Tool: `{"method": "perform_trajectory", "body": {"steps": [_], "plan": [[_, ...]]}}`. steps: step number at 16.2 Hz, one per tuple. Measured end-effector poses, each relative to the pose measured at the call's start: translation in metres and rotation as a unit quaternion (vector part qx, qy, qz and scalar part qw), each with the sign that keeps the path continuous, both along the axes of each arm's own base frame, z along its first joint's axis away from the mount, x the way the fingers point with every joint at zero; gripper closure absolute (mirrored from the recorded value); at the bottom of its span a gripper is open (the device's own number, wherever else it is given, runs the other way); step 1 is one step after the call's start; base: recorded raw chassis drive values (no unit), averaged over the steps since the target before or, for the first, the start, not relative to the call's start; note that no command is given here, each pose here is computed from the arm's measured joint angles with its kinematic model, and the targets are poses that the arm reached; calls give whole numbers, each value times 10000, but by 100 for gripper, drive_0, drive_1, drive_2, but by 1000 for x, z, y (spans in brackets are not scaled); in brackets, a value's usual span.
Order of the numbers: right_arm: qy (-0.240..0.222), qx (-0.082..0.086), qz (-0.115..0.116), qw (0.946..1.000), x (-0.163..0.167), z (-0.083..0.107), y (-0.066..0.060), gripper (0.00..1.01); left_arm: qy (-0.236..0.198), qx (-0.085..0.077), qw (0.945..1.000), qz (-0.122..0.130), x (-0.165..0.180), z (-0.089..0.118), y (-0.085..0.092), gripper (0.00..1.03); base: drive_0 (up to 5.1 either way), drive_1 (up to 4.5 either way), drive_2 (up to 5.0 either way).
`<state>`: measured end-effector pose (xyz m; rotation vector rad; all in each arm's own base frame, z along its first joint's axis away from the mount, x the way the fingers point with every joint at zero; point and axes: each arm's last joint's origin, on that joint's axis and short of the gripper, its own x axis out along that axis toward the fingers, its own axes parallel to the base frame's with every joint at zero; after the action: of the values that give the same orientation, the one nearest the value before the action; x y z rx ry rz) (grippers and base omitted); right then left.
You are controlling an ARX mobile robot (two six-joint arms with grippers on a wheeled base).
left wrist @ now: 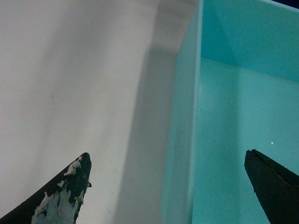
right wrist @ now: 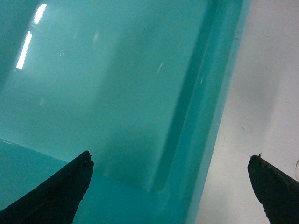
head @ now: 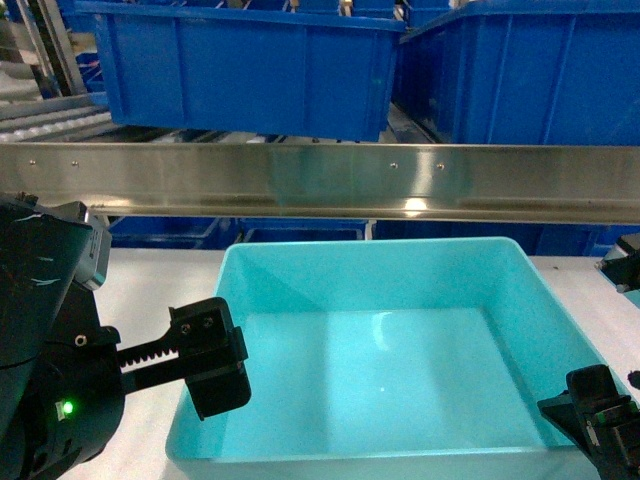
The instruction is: Organize blue bins on left shelf correctly
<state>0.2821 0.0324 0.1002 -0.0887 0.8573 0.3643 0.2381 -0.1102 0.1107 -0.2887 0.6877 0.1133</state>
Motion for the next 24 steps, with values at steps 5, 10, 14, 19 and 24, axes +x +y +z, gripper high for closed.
{"method": "perform_trajectory", "body": {"steps": [5,10,14,19,24], "plan": [[-2,0,0,10000,0,0,0,3,380,-47,9991,-191,-6,-11,-8,5,0,0,0],[0,0,0,10000,0,0,0,3,475,457,9976,-219,-2,-14,0,5,0,0,0],[0,0,0,10000,0,0,0,3,539,505,9969,-284,4,-20,0,5,0,0,0],[0,0,0,10000,0,0,0,3,654,460,9959,-420,12,-30,-11,5,0,0,0],[0,0,0,10000,0,0,0,3,772,558,9947,-394,12,-32,-14,5,0,0,0]]}}
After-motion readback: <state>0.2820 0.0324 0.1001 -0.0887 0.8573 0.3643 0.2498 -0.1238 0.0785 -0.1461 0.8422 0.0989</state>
